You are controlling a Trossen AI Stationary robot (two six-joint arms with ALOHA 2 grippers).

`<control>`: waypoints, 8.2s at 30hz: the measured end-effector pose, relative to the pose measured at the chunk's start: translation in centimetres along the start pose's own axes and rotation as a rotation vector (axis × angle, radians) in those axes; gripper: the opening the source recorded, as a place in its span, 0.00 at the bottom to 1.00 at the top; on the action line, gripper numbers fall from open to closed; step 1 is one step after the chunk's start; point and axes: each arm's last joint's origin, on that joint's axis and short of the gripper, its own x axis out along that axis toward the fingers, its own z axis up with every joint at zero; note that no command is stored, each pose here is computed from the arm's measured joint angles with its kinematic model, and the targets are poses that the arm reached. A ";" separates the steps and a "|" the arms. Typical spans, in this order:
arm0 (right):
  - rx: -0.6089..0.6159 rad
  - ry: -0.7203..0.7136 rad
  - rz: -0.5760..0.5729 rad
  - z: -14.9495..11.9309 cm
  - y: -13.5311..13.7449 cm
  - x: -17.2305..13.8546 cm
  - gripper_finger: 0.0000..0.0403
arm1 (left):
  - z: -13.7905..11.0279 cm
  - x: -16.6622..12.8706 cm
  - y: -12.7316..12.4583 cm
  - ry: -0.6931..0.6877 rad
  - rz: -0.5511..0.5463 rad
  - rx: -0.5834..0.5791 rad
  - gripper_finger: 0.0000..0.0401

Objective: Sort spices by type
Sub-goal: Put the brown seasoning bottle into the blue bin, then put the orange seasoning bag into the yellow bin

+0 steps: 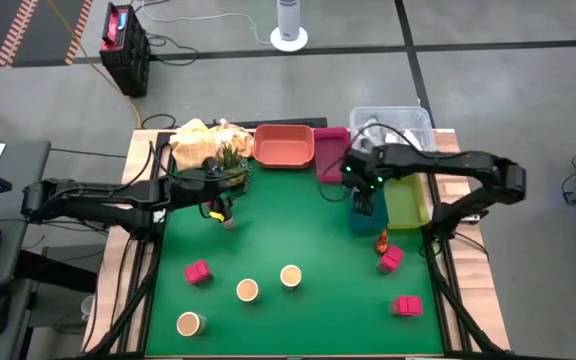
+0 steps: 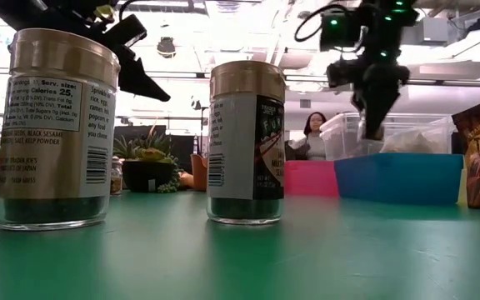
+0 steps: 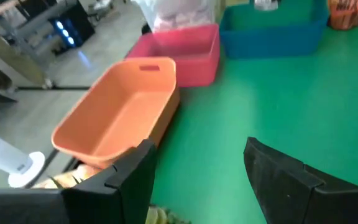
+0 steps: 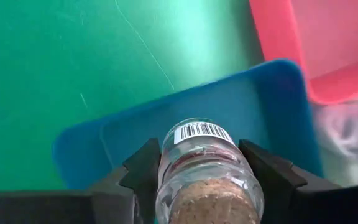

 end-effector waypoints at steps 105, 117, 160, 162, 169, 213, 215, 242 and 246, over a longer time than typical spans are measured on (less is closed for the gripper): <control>-0.043 -0.280 -0.065 -0.2 8.3 -1.8 0.66 | 5.1 15.9 -9.8 0.390 -0.529 0.220 0.46; -0.045 -0.221 -0.068 -1.4 9.6 -1.9 0.66 | 4.4 19.4 -11.5 0.455 -0.572 0.257 0.59; -0.381 -0.363 0.051 10.1 11.8 6.7 0.66 | 4.1 0.7 -3.0 0.272 -0.222 -0.010 0.68; -0.384 -0.350 0.053 10.4 11.7 7.3 0.66 | 4.0 0.5 -3.1 0.284 -0.229 -0.002 0.68; -0.421 -0.310 0.083 10.2 11.4 8.4 0.66 | 4.0 0.4 -3.1 0.292 -0.233 0.008 0.68; 0.079 -0.148 -0.090 -4.0 6.0 0.0 0.52 | 3.7 4.9 -5.1 0.226 -0.230 0.059 0.68; 0.086 -0.130 -0.098 -4.7 5.8 1.0 0.52 | 2.7 5.8 -5.9 0.269 -0.247 0.084 0.68; 0.274 -0.106 -0.083 -3.8 5.7 -3.4 0.74 | 4.2 2.9 -4.3 0.224 -0.242 0.029 0.68; 0.469 0.022 -0.134 -4.3 6.7 -5.9 0.74 | 4.2 2.1 -4.1 0.242 -0.244 0.008 0.68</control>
